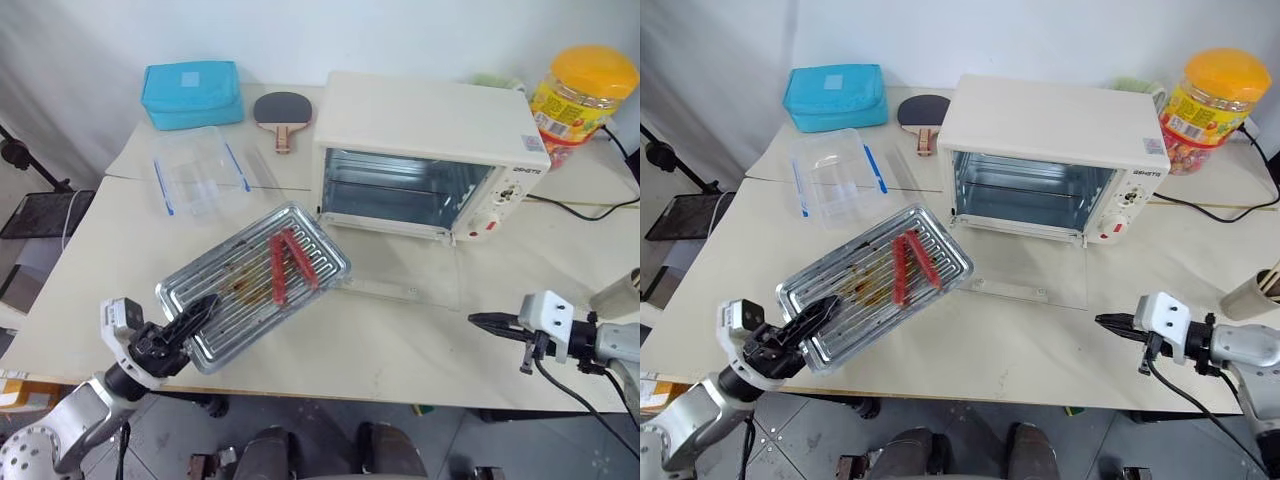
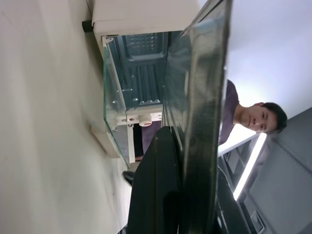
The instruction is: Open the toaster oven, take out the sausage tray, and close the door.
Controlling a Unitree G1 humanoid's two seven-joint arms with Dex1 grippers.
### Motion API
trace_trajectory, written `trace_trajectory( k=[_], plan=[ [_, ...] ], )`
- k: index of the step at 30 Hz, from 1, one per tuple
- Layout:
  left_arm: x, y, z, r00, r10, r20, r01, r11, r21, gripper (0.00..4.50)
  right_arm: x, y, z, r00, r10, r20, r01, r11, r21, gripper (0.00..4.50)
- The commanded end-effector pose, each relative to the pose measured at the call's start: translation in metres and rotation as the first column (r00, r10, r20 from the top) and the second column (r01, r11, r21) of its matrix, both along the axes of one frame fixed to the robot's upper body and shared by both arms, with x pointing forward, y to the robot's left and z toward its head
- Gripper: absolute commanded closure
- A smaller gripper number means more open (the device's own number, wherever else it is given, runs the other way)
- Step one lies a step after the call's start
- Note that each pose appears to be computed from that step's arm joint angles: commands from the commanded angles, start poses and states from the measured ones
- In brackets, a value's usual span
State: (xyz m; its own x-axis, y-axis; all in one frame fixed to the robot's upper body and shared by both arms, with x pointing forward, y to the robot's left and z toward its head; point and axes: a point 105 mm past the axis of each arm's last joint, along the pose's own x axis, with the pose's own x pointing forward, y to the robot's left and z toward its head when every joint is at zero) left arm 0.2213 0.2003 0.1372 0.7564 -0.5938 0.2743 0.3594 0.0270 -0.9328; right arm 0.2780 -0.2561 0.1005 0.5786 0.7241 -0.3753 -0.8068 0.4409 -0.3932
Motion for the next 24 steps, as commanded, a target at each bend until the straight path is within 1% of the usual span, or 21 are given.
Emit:
trace_trajectory(
  k=[1, 2, 5, 8, 11, 15, 20, 22, 24],
  plan=[
    [-0.002, 0.01, 0.013, 0.986, 0.162, 0.038, -0.16, 0.986, -0.046, 4.5, 0.014, 0.002, 0.003, 1.0, -0.017, 0.013, 0.016, 0.998, 0.064, 4.44],
    [-0.003, 0.011, 0.012, 0.978, 0.207, 0.024, -0.206, 0.977, -0.058, 4.5, 0.017, 0.003, 0.003, 1.0, -0.016, 0.018, 0.015, 0.998, 0.069, 4.44],
    [-0.006, 0.012, 0.01, 0.958, 0.287, -0.019, -0.288, 0.956, -0.064, 4.5, 0.022, 0.011, 0.009, 1.0, -0.002, 0.026, -0.001, 0.988, 0.152, 4.44],
    [-0.005, 0.015, 0.014, 0.93, 0.366, -0.039, -0.368, 0.926, -0.086, 4.5, 0.023, 0.016, 0.019, 0.997, 0.018, 0.07, -0.035, 0.965, 0.258, 4.44],
    [-0.005, 0.016, 0.016, 0.907, 0.415, -0.069, -0.42, 0.903, -0.094, 4.5, 0.024, 0.018, 0.03, 0.996, 0.015, 0.084, -0.041, 0.947, 0.32, 4.44],
    [-0.005, 0.014, 0.018, 0.888, 0.45, -0.099, -0.458, 0.884, -0.096, 4.5, 0.028, 0.021, 0.061, 0.991, -0.011, 0.13, -0.048, 0.896, 0.441, 4.44],
    [-0.008, 0.008, 0.02, 0.885, 0.452, -0.111, -0.461, 0.883, -0.087, 4.5, 0.035, 0.023, 0.11, 0.976, -0.06, 0.211, -0.073, 0.818, 0.571, 4.44],
    [-0.008, 0.009, 0.021, 0.882, 0.459, -0.108, -0.468, 0.88, -0.082, 4.5, 0.032, 0.029, 0.124, 0.971, -0.046, 0.233, -0.103, 0.8, 0.591, 4.44],
    [-0.009, 0.01, 0.024, 0.88, 0.466, -0.097, -0.473, 0.877, -0.085, 4.5, 0.025, 0.033, 0.129, 0.97, -0.027, 0.241, -0.124, 0.801, 0.586, 4.44]
  ],
)
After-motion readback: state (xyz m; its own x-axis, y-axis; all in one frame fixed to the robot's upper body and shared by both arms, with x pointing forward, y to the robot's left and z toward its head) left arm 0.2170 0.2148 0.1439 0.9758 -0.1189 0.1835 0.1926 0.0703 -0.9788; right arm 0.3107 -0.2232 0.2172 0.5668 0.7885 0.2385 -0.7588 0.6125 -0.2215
